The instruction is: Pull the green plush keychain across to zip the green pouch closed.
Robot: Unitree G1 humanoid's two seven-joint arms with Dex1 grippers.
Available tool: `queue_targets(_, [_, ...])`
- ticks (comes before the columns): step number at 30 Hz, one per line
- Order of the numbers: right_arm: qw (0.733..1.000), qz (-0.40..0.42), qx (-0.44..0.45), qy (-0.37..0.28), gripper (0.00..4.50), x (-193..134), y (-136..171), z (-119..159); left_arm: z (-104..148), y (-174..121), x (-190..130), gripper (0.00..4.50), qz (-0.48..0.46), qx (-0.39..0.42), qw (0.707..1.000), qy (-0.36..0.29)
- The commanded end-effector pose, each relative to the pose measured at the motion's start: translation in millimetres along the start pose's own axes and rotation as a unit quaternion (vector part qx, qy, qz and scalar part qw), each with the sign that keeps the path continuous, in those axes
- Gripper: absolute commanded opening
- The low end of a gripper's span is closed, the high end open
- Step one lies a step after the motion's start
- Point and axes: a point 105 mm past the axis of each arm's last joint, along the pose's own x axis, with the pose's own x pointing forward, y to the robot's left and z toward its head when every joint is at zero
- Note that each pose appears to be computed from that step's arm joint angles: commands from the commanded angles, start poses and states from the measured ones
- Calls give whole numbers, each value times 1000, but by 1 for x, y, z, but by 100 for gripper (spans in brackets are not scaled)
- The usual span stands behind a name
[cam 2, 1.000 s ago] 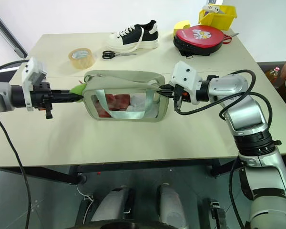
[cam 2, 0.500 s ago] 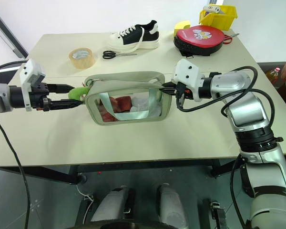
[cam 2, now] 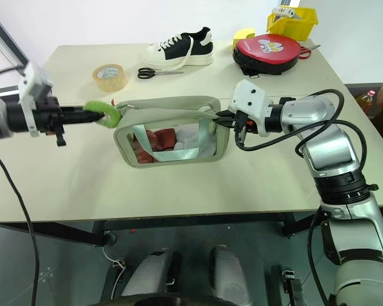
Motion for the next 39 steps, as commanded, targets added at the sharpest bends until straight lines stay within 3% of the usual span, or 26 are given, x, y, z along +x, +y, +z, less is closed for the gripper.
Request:
queue_targets(1, [1000, -9, -9, -9, 0, -1, -3, 7, 25, 0, -1, 3, -2, 35, 999, -28])
queue_targets(7, [1000, -18, -6, -13, 0, 1, -5, 8, 23, -20, 32, 3, -44, 89, 995, -9])
queue_targets(15, [1000, -21, -4, -16, 0, 2, -4, 10, 25, -24, 51, 3, -45, 105, 993, -16])
queue_targets(16, [1000, -21, -3, -16, 0, 2, -4, 10, 25, -24, 49, 70, -49, 107, 993, -13])
queue_targets(17, [1000, -21, -3, -16, 0, 2, -5, 10, 24, -24, 48, 96, -52, 108, 993, -9])
queue_targets(21, [1000, -21, -2, -16, 0, 3, -5, 10, 22, -21, 40, 292, -50, 115, 992, 12])
queue_targets(32, [1000, -21, -1, -18, 0, 5, -6, 10, 5, -7, 3, 292, -16, 108, 992, 58])
queue_targets(39, [1000, -19, -1, -18, 0, 6, -7, 11, -20, -22, 12, 292, -30, 58, 996, 55])
